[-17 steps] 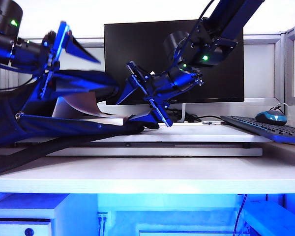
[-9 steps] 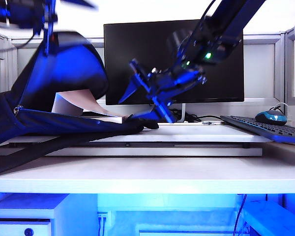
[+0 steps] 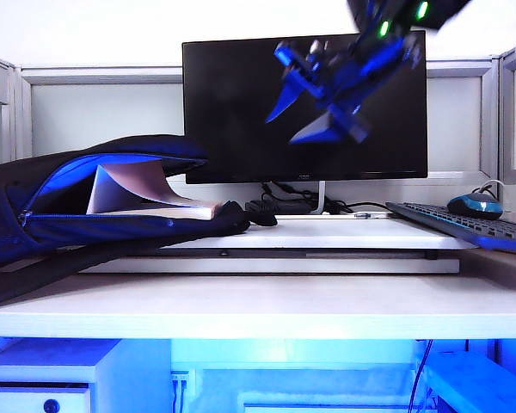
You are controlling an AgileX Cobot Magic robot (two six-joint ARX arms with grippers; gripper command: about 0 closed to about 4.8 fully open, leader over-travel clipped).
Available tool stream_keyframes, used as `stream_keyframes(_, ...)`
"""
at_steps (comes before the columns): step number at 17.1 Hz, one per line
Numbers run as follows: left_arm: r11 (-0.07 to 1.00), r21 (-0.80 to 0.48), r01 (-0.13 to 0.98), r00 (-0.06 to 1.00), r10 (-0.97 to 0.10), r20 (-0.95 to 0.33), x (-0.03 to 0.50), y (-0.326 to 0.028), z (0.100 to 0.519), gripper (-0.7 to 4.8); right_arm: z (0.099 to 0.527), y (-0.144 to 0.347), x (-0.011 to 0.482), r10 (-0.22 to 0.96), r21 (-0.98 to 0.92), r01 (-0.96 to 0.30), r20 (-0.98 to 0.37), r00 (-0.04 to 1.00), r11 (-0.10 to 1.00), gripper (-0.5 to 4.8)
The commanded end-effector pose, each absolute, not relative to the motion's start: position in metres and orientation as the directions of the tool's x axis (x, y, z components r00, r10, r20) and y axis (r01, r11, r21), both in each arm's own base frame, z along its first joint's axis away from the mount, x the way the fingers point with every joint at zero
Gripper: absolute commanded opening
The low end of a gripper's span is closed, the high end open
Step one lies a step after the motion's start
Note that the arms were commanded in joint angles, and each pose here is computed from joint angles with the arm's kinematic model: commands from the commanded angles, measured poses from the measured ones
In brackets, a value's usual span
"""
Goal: Pick up the book on the desk and put it into the open backpack.
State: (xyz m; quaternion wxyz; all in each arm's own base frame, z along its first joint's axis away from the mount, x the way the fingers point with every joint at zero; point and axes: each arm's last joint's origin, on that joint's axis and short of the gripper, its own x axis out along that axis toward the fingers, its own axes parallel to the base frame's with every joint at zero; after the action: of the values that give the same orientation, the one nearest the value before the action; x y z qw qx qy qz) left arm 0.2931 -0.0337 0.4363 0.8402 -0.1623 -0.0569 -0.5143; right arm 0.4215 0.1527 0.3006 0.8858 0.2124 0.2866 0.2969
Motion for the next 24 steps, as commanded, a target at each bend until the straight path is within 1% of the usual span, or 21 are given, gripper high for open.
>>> stream_keyframes(1,0.574,-0.103,0.812,0.581,-0.779,0.235,0.271,-0.014,0.449,3.61,0.344,0.130,0.400,0.546,0.366,-0.424,-0.359,0.757,0.828,2.59)
stream_keyframes(3,0.662,-0.001,0.749,0.647,-0.732,0.213,0.249,-0.005,0.457,3.35,0.368,0.120,0.384,0.509,0.302,-0.422,-0.330,0.795,0.855,2.59)
stream_keyframes(4,0.707,0.044,0.705,0.688,-0.699,0.195,0.237,-0.002,0.460,3.35,0.381,0.113,0.375,0.493,0.266,-0.424,-0.309,0.813,0.866,2.58)
stream_keyframes(5,0.770,0.098,0.630,0.753,-0.637,0.164,0.221,0.000,0.461,3.34,0.397,0.108,0.360,0.461,0.204,-0.417,-0.289,0.839,0.886,2.39)
stream_keyframes(6,0.813,0.163,0.559,0.806,-0.579,0.122,0.206,0.000,0.461,3.17,0.413,0.102,0.345,0.425,0.137,-0.403,-0.268,0.864,0.905,2.28)
stream_keyframes(7,0.834,0.204,0.513,0.840,-0.537,0.082,0.194,-0.001,0.459,2.76,0.423,0.098,0.333,0.402,0.097,-0.390,-0.252,0.880,0.916,2.28)
stream_keyframes(9,0.868,0.212,0.449,0.888,-0.461,0.009,0.175,0.000,0.455,1.89,0.441,0.091,0.310,0.385,0.060,-0.381,-0.214,0.898,0.923,2.26)
stream_keyframes(10,0.875,0.204,0.440,0.894,-0.447,-0.011,0.165,-0.001,0.454,1.69,0.446,0.088,0.300,0.383,0.051,-0.380,-0.194,0.903,0.923,2.10)
stream_keyframes(11,0.875,0.200,0.441,0.894,-0.448,-0.013,0.158,-0.001,0.455,1.68,0.449,0.084,0.288,0.363,0.042,-0.361,-0.173,0.916,0.932,1.95)
stream_keyframes(13,0.878,0.210,0.430,0.895,-0.445,0.031,0.136,-0.003,0.462,1.46,0.442,0.070,0.254,0.323,0.037,-0.321,-0.156,0.933,0.946,1.87)
stream_keyframes(16,0.882,0.206,0.424,0.892,-0.446,0.070,0.112,-0.005,0.460,1.43,0.418,0.056,0.218,0.264,0.029,-0.263,-0.175,0.949,0.964,1.87)
stream_keyframes(17,0.884,0.196,0.425,0.892,-0.445,0.073,0.103,-0.006,0.452,1.18,0.407,0.052,0.203,0.255,0.030,-0.254,-0.179,0.950,0.967,1.83)
stream_keyframes(18,0.888,0.180,0.423,0.895,-0.441,0.071,0.093,-0.007,0.437,1.14,0.397,0.047,0.185,0.240,0.028,-0.239,-0.173,0.955,0.971,1.55)
stream_keyframes(20,0.896,0.143,0.421,0.899,-0.433,0.070,0.077,-0.008,0.408,1.10,0.385,0.039,0.156,0.225,0.026,-0.224,-0.139,0.964,0.974,1.43)
stream_keyframes(21,0.899,0.113,0.423,0.899,-0.432,0.071,0.070,-0.009,0.394,1.05,0.380,0.035,0.141,0.219,0.026,-0.217,-0.114,0.969,0.976,1.25)
stream_keyframes(22,0.901,0.090,0.425,0.899,-0.432,0.074,0.061,-0.009,0.379,0.65,0.375,0.032,0.128,0.219,0.027,-0.218,-0.089,0.972,0.976,0.55)
stream_keyframes(23,0.905,0.094,0.415,0.902,-0.422,0.087,0.052,-0.010,0.364,0.46,0.367,0.028,0.114,0.220,0.028,-0.218,-0.065,0.973,0.975,0.02)
stream_keyframes(24,0.909,0.098,0.405,0.905,-0.413,0.096,0.046,-0.010,0.356,0.43,0.362,0.027,0.108,0.220,0.029,-0.219,-0.058,0.974,0.975,-0.06)
